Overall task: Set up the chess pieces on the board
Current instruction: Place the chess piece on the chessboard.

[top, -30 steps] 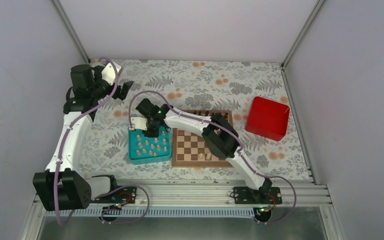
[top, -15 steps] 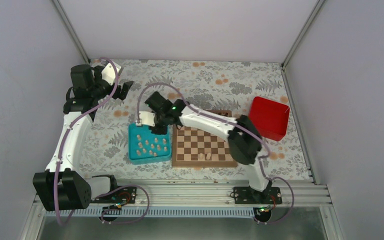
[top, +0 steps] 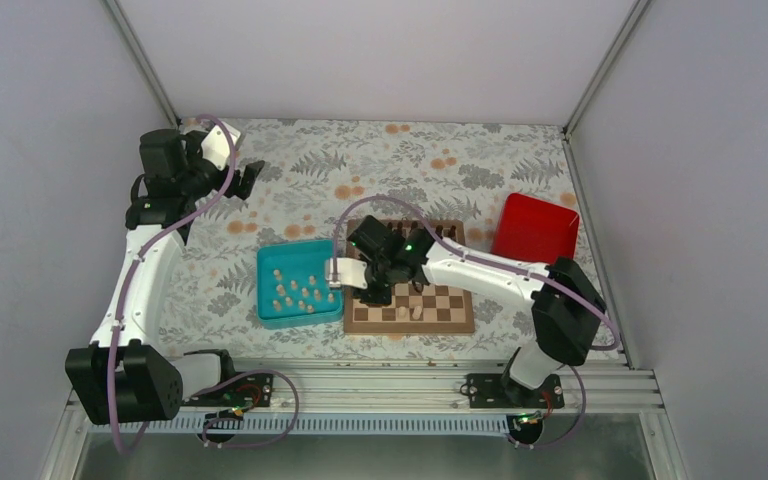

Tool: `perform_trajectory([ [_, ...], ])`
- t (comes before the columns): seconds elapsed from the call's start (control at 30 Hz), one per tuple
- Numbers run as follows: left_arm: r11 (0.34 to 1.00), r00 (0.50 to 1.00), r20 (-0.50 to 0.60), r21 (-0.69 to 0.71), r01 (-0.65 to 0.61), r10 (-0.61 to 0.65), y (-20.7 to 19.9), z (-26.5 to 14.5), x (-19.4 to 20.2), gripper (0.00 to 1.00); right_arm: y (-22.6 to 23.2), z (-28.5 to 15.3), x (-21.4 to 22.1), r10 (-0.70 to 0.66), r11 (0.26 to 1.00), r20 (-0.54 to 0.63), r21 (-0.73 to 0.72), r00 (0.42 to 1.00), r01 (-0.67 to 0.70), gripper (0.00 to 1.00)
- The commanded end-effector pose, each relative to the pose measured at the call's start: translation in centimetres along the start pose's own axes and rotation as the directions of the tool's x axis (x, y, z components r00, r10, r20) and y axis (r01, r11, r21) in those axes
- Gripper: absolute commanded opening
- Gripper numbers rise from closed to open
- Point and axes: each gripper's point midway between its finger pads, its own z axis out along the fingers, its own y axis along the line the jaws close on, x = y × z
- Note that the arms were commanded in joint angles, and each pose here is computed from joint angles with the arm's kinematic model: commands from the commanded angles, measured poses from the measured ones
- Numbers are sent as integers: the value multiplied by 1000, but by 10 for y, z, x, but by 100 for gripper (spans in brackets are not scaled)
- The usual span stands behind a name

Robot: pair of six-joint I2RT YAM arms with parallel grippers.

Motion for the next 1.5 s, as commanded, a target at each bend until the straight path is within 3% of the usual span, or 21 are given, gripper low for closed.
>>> perform_trajectory([
  [0.0,1000,1000,5,-15,2,-2,4,2,1,100,22,-6,7,14,999,29,-46,999,-13,5],
  [0.23,1000,1000,-7,-31,0,0,6,2,5,100,34,13,30,19,996,-7,-84,1000,-19,5],
  [1.27,1000,1000,-15,-28,-1,1,5,3,8,100,33,50,35,-4,991,-51,-133,999,-3,5],
  [1.47,1000,1000,-10,-27,-3,3,5,2,6,100,32,53,42,-9,992,-78,-128,997,-1,13],
])
